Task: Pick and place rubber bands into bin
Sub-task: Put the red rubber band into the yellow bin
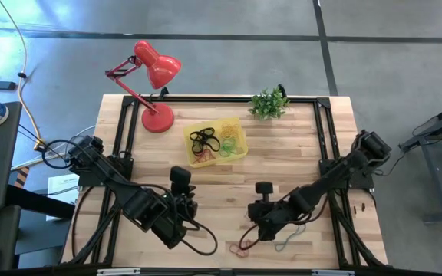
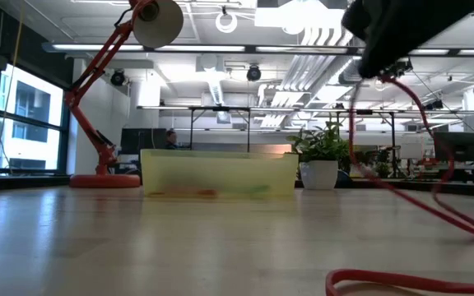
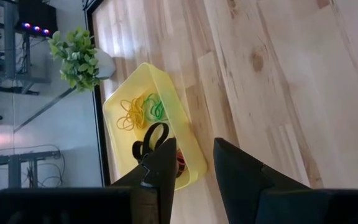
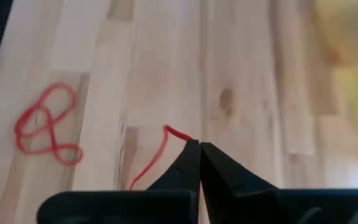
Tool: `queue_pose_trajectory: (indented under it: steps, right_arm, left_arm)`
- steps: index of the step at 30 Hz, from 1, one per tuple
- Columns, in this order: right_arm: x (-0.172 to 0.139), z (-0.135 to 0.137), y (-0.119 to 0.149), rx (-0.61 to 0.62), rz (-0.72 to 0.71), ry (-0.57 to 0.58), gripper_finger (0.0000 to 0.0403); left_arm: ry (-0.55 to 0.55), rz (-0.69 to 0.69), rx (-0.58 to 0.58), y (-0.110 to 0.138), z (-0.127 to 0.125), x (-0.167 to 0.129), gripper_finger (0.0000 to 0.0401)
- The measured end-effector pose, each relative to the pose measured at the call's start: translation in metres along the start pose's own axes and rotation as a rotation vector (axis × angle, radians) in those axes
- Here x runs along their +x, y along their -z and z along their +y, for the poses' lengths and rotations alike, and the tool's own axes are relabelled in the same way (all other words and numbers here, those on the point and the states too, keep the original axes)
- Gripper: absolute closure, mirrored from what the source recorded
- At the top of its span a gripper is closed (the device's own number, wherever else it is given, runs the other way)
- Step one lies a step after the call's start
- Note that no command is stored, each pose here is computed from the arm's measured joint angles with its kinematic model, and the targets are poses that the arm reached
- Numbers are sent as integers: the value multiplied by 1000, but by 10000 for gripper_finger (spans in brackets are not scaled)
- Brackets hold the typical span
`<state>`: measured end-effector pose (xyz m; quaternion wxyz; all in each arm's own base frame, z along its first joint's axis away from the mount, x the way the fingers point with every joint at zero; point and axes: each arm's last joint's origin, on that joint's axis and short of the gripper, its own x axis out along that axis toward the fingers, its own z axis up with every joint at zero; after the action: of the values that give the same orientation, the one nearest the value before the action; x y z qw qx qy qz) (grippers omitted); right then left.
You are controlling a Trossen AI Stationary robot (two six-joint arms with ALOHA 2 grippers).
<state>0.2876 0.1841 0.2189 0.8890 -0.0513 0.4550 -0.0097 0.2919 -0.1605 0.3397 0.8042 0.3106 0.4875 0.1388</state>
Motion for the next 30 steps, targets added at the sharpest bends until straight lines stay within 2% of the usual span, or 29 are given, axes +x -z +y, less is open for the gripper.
queue_pose_trajectory:
  steps: [9,18,23,30]
  right_arm:
    - [-39,-22,-15,42,-173,104,403]
    - [-72,-59,-34,35,-328,189,403]
    - [-78,-83,-47,7,-391,228,403]
    - [-71,-118,-61,-4,-426,247,403]
  left_arm:
    - [-9,0,-12,2,3,-2,304]
    - [-16,-1,-17,2,3,-2,304]
    - [-16,-1,-33,2,3,-2,304]
    - [-15,-19,-44,3,-2,-8,304]
